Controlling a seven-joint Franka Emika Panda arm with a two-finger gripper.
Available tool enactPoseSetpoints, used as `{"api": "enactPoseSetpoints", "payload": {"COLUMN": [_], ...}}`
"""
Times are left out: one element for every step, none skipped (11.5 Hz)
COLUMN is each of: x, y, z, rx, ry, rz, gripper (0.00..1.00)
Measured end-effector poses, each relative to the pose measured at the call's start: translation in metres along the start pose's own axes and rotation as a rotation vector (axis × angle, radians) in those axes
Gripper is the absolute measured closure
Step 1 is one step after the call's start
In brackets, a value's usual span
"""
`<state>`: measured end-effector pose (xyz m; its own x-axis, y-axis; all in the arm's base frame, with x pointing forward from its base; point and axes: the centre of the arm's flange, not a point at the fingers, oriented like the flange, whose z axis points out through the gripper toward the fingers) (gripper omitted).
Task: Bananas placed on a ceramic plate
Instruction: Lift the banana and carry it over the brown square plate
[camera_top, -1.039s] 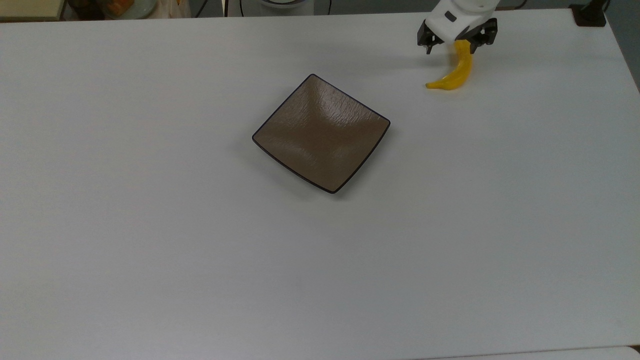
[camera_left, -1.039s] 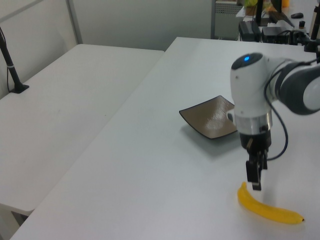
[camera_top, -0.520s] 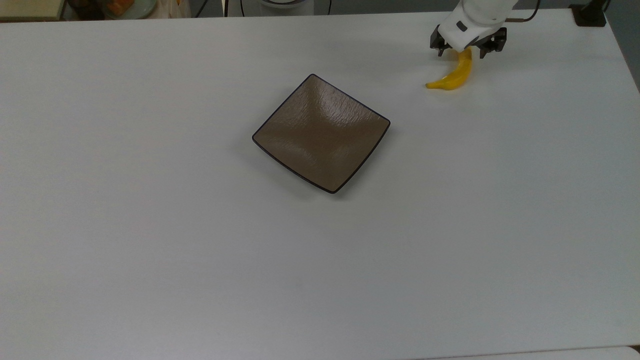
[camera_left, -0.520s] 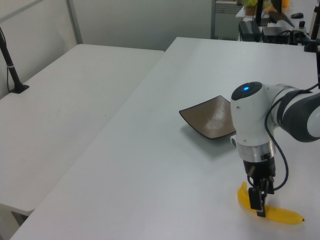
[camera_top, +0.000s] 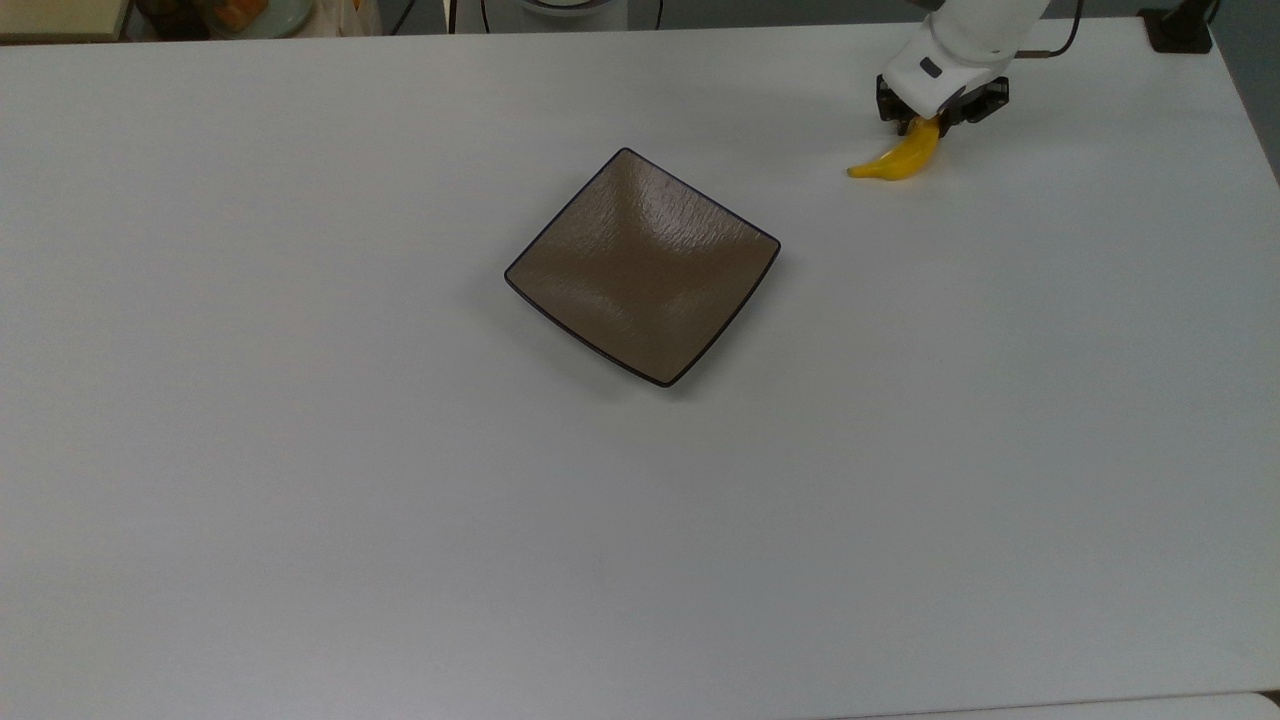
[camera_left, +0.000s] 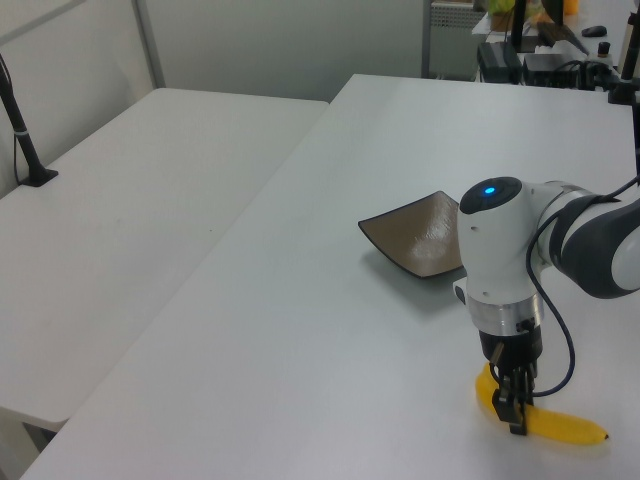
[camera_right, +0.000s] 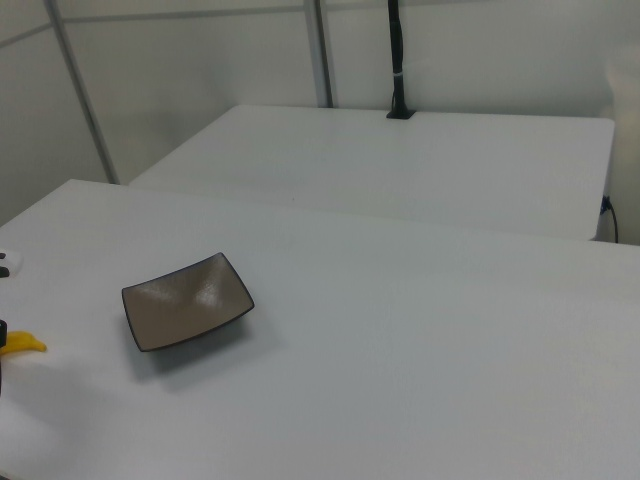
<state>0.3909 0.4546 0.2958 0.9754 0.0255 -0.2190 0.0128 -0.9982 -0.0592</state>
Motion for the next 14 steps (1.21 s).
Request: {"api": "enactPoseSetpoints", "payload": {"x": [0.001,0.003,0.008,0.012,0.012,0.011,0.01,0.008,0.008,0.009,0.014,0.019,0.031,0.045], "y": [0.0,0.001,0.004,0.006,0.008,0.01,0.012,0.016,0.024,0.029,0.039,0.047,0.063,0.081], "z": [-0.002,-0.003,-0.007,-0.014,-0.024,-0.032,-0.039,-0.048,-0.059,-0.065,-0.076,-0.085,-0.102,-0.117], "rx": [-0.001,0.001,0.006,0.004,-0.015,-0.039,-0.071,-0.111,-0.16,-0.178,-0.191,-0.197,-0.2,-0.202], "ry": [0.005,0.008,0.014,0.014,-0.006,-0.028,-0.05,-0.067,-0.086,-0.092,-0.091,-0.08,-0.057,-0.03], "rz": [-0.007,-0.013,-0.018,-0.041,-0.077,-0.112,-0.151,-0.19,-0.232,-0.255,-0.276,-0.284,-0.285,-0.272], "gripper": [0.7,0.7,0.71,0.71,0.71,0.71,0.71,0.71,0.71,0.71,0.71,0.71,0.71,0.71]}}
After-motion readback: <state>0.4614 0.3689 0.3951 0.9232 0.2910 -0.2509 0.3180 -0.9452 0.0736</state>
